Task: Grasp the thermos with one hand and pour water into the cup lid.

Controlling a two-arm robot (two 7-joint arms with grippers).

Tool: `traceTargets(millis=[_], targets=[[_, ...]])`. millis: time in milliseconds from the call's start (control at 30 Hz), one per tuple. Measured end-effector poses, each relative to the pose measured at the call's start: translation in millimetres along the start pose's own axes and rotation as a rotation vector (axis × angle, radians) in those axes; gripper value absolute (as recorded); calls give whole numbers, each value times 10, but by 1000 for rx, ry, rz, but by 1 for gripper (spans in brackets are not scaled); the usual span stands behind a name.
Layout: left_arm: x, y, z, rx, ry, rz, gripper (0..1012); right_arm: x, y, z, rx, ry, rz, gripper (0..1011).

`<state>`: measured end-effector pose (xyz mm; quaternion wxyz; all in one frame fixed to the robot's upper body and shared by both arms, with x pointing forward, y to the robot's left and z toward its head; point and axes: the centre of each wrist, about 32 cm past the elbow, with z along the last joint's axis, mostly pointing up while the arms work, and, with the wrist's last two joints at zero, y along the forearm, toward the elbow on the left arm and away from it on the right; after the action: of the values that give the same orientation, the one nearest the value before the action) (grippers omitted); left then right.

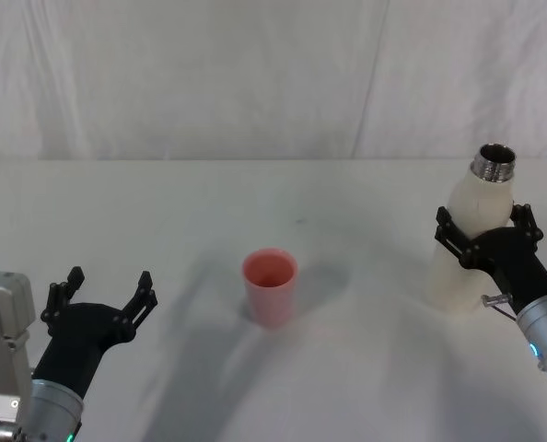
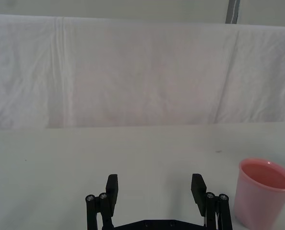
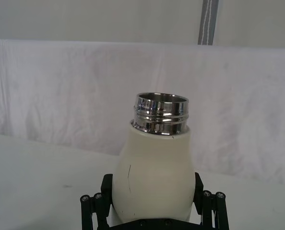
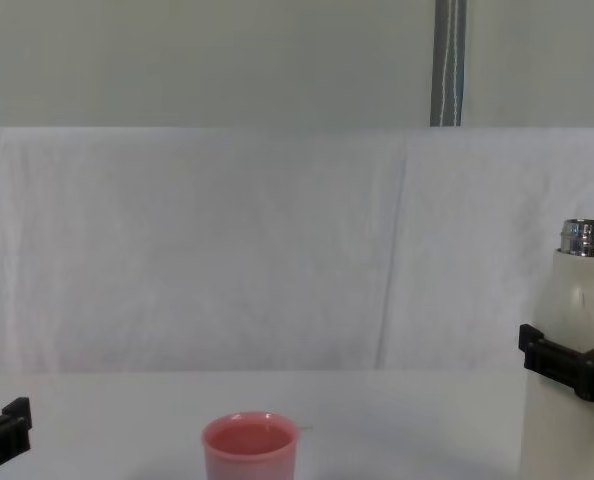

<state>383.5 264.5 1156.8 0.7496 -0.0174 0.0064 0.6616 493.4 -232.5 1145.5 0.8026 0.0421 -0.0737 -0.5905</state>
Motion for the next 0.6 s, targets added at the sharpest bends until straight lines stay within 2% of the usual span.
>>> traceTargets(millis=[600], targets=[[0, 0, 0, 0, 0, 0, 1001, -35, -18, -20, 1, 26, -3, 1001]])
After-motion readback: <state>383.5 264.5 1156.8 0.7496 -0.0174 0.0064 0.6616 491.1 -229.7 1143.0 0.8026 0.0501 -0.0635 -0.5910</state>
